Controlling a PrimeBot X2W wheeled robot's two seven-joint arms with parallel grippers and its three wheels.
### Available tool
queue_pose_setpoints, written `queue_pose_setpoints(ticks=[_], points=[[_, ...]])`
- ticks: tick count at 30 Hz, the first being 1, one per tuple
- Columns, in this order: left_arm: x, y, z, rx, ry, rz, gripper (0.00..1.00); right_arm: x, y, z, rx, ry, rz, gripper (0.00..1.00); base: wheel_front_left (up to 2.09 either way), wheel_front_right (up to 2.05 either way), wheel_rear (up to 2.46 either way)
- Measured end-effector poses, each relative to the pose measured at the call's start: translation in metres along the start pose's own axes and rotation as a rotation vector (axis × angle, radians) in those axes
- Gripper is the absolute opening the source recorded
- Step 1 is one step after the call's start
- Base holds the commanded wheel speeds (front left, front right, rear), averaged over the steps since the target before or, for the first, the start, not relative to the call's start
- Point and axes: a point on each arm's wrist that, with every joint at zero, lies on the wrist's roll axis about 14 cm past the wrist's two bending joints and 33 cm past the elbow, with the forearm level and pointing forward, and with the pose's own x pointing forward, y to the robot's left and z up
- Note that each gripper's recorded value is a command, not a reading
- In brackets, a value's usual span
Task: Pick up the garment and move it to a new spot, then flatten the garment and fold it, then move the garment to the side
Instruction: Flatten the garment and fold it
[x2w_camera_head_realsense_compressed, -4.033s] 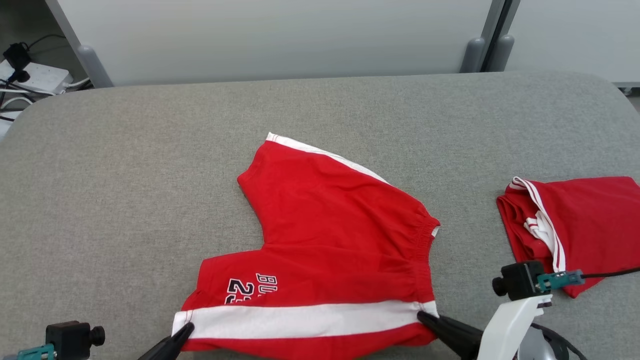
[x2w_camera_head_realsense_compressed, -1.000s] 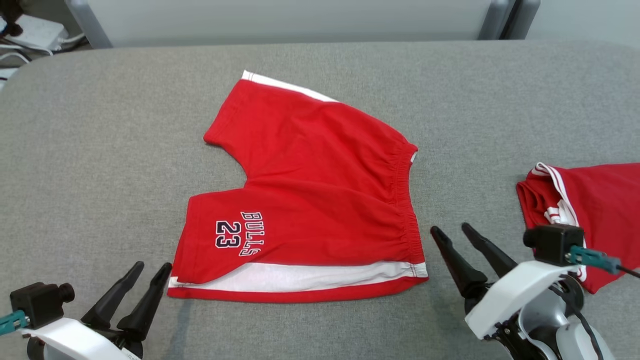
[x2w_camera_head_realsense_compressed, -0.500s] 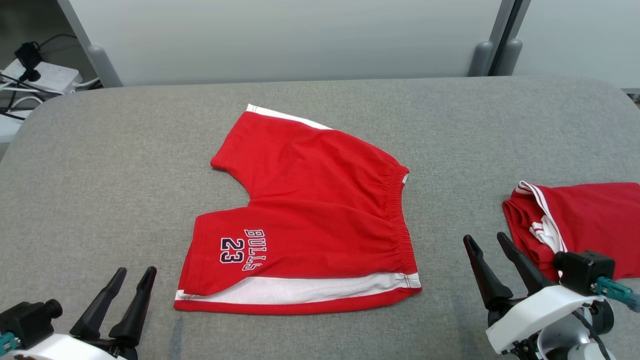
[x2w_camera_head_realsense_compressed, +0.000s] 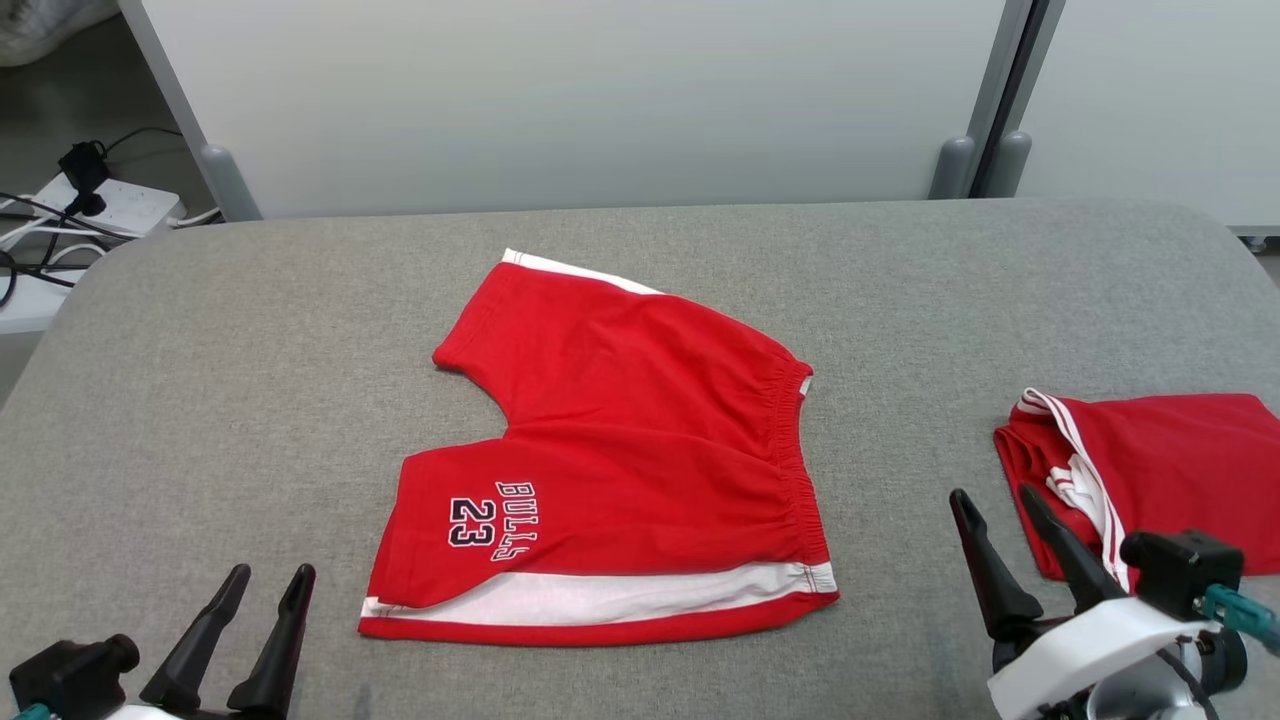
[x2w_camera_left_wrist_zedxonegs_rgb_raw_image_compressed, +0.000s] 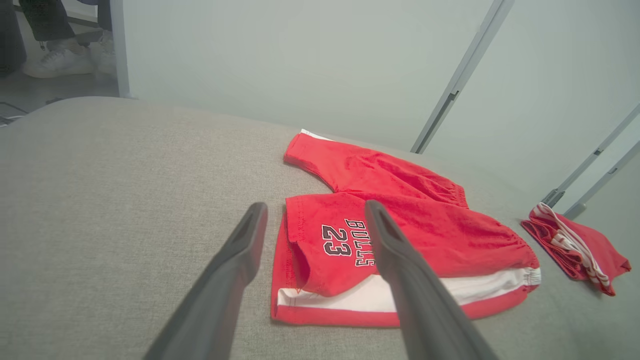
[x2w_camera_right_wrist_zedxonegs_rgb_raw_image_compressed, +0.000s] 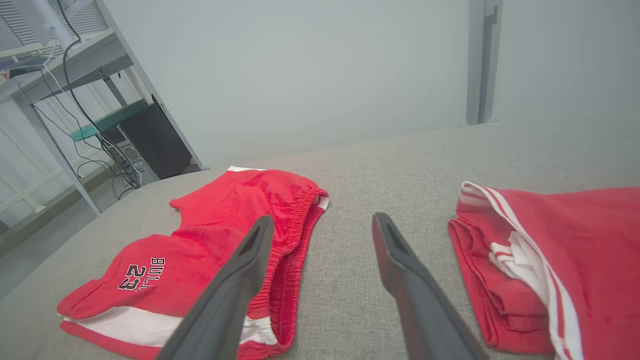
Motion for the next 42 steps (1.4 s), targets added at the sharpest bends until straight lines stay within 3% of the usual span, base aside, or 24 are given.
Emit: queue_pose_setpoints(ticks=[19,28,42], points=[[-0.012,0.025,0.019,0.115,-0.107,0.134,1.00,-0.009,-0.011,0.005,-0.169,-0.094,-0.055,1.00,0.00,0.00,0.00],[-0.015,0.033,0.022,0.192,-0.121,0.178,1.00,-0.016,-0.013,0.000,-0.205,-0.106,-0.082,1.00,0.00,0.00,0.00],[-0.020,0.040,0.007,0.197,-0.081,0.216,1.00,-0.018,-0.004,-0.031,-0.195,-0.023,-0.055,1.00,0.00,0.00,0.00]])
